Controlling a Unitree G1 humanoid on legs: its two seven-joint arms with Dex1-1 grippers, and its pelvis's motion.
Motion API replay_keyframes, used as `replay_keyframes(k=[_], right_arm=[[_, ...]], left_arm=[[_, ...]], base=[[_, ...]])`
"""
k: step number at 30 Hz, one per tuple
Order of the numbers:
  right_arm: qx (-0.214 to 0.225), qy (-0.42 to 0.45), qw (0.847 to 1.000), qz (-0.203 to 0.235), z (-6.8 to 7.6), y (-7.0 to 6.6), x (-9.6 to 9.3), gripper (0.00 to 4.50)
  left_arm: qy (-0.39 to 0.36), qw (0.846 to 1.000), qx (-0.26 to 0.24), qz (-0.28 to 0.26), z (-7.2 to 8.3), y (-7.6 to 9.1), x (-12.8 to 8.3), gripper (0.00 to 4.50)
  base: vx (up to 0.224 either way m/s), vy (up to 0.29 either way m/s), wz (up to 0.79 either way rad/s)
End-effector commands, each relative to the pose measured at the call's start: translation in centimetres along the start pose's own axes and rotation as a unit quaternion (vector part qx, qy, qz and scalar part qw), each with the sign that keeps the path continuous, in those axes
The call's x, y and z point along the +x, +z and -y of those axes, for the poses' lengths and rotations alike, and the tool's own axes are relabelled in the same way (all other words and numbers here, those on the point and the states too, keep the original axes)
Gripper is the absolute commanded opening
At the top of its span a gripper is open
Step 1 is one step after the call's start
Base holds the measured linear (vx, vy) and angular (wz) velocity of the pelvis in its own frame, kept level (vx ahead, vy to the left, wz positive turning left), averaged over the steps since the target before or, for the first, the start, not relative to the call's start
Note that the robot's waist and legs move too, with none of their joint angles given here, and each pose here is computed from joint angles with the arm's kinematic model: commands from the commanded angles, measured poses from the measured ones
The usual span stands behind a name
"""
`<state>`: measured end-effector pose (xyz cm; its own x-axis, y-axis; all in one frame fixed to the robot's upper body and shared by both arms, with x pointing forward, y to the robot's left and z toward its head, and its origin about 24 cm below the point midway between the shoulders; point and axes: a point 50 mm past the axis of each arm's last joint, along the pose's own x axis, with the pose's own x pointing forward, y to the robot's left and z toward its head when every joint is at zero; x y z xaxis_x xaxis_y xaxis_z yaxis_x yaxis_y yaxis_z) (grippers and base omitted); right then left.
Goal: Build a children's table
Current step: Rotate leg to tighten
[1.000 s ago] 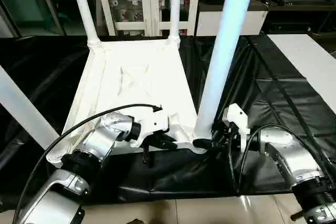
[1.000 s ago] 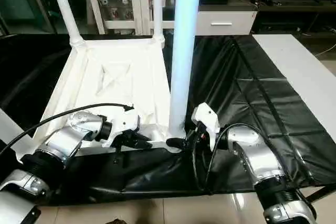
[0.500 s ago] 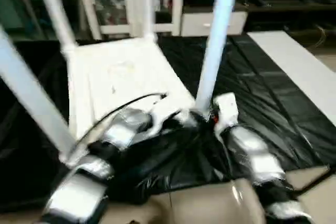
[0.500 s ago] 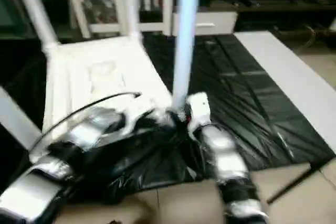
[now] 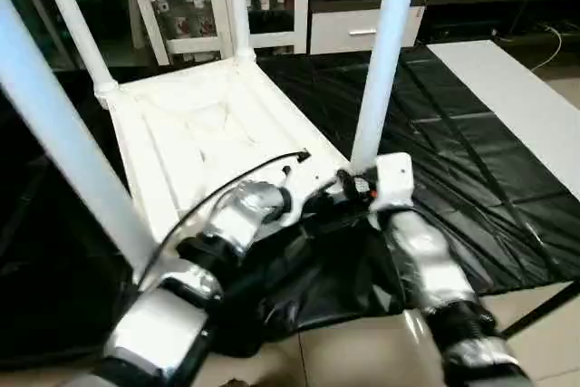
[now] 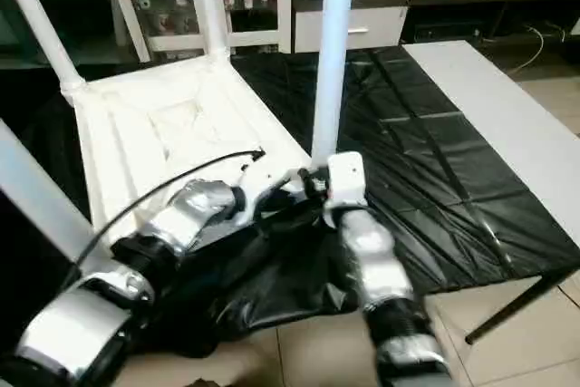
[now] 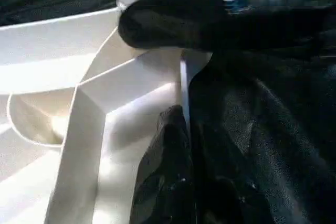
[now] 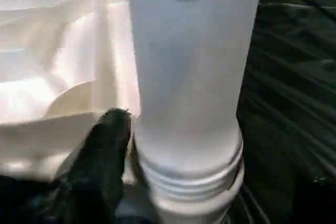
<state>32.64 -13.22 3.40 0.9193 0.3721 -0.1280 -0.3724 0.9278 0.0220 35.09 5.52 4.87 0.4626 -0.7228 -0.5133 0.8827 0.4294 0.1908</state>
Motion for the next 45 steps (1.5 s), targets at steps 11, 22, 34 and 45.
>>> replay_keyframes(k=[11, 22, 34, 45], right_arm=[[-0.043, 0.324, 0.942, -0.069, 1.7, 1.3, -5.8, 3.82], [-0.045, 0.375, 0.92, -0.105, 1.1, 1.0, -5.4, 3.82], [-0.029, 0.406, 0.906, -0.116, 1.0, 1.0, -5.4, 2.81], [-0.024, 0.205, 0.976, -0.069, 2.5, 0.0, -2.9, 2.63]], left_arm=[[-0.302, 0.951, 0.051, -0.04, 3.3, -4.6, -5.3, 0.0], [-0.307, 0.949, 0.057, -0.046, 3.2, -4.4, -6.1, 0.0], [-0.311, 0.948, 0.053, -0.05, 3.3, -4.4, -6.3, 0.0], [-0.203, 0.979, 0.014, -0.023, 2.7, -3.6, -3.6, 0.0]], base=[[0.025, -0.009, 0.0], [0.0, 0.0, 0.0], [0.0, 0.0, 0.0], [0.0, 0.0, 0.0]])
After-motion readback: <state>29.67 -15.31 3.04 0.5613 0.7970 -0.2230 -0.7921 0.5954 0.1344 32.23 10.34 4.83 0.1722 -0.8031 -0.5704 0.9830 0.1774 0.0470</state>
